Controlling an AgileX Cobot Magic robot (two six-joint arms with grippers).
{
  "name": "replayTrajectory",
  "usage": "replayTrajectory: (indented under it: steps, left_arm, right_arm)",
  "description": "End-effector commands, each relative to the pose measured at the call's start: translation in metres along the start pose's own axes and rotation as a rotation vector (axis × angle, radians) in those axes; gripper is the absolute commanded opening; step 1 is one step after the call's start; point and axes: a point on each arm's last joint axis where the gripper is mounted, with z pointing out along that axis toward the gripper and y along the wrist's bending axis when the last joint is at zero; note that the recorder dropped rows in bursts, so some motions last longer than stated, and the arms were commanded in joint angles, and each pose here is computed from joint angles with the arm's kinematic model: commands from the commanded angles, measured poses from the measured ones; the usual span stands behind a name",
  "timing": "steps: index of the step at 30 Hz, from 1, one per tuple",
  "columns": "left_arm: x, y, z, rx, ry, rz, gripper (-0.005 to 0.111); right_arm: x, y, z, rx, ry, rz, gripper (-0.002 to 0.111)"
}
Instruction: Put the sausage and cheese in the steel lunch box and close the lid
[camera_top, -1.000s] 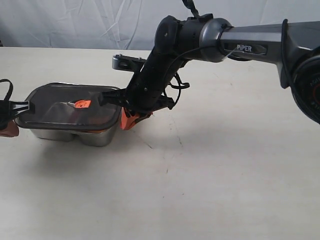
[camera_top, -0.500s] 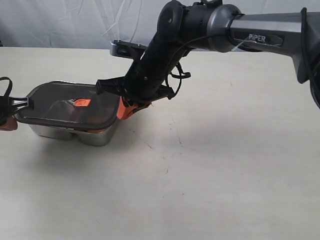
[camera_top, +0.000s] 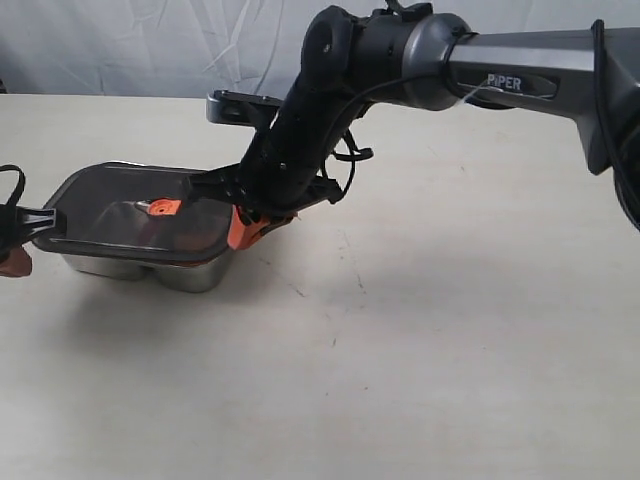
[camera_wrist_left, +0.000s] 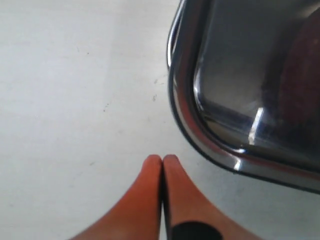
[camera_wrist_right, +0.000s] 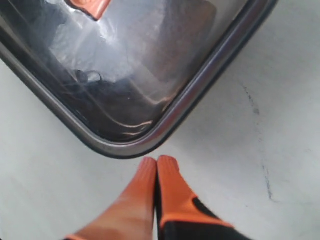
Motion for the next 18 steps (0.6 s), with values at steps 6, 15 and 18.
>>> replayTrajectory:
  steps: [6,15,18]
  left_arm:
    - [-0.01,-0.002,-0.003,0.008,-0.074,-0.018,0.0]
    - [-0.031,-0.007,-0.016,0.026,-0.132,-0.015,0.0]
    - [-0.031,-0.007,-0.016,0.019,-0.128,-0.003,0.0]
  right_arm:
    - [-0.001,0.0,0.001,0.042,-0.019,-0.049,-0.001]
    - [-0.002,-0.008,0.0,0.131,-0.026,-0.08,-0.001]
    - [-0.004,-0.004,0.001,0.125,-0.056,-0.085,-0.001]
